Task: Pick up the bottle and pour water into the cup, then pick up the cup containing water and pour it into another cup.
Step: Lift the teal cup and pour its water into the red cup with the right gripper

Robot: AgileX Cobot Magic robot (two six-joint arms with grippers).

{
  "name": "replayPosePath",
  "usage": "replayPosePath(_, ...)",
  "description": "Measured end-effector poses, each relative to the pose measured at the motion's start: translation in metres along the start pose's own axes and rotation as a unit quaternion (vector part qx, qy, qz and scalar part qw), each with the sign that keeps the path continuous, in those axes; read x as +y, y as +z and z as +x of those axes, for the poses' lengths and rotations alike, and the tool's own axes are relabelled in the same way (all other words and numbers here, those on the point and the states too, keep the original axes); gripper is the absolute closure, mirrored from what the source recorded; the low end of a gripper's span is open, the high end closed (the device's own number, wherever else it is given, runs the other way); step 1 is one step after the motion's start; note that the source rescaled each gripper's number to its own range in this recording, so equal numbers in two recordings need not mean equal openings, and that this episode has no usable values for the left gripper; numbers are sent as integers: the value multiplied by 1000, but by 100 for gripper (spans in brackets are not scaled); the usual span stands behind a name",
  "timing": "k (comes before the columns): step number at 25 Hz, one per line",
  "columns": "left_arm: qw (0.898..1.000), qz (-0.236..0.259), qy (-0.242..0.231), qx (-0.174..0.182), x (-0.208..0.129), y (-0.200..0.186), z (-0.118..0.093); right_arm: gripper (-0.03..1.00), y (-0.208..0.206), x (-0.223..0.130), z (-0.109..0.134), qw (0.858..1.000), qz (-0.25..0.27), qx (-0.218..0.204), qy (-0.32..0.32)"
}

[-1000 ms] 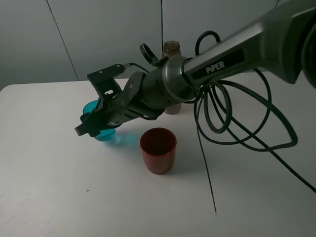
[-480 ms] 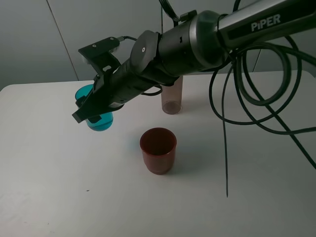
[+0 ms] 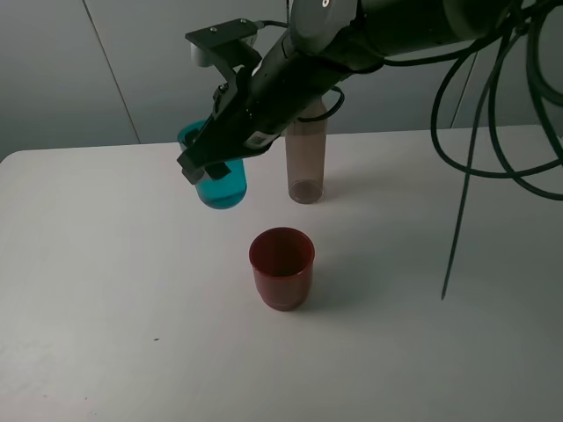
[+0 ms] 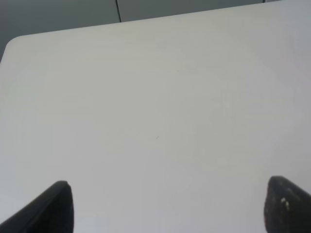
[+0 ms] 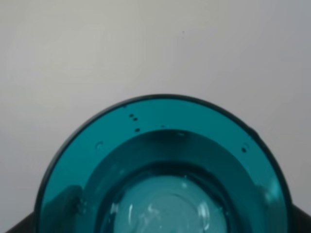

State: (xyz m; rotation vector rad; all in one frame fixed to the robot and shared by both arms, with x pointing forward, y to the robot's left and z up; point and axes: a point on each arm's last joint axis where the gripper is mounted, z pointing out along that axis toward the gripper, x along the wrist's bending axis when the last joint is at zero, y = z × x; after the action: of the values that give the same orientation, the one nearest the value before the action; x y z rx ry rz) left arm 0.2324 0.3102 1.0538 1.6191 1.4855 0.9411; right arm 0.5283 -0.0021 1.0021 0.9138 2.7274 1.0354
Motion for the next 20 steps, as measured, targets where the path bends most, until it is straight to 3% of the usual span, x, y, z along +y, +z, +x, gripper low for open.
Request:
replayPosePath(9, 1000, 0, 0, 0, 0, 0, 0, 86, -46, 0, -5, 1000, -13, -20, -8)
replayPosePath(20, 1000, 0, 0, 0, 0, 0, 0, 86, -81, -58, -21, 998, 8, -56, 36)
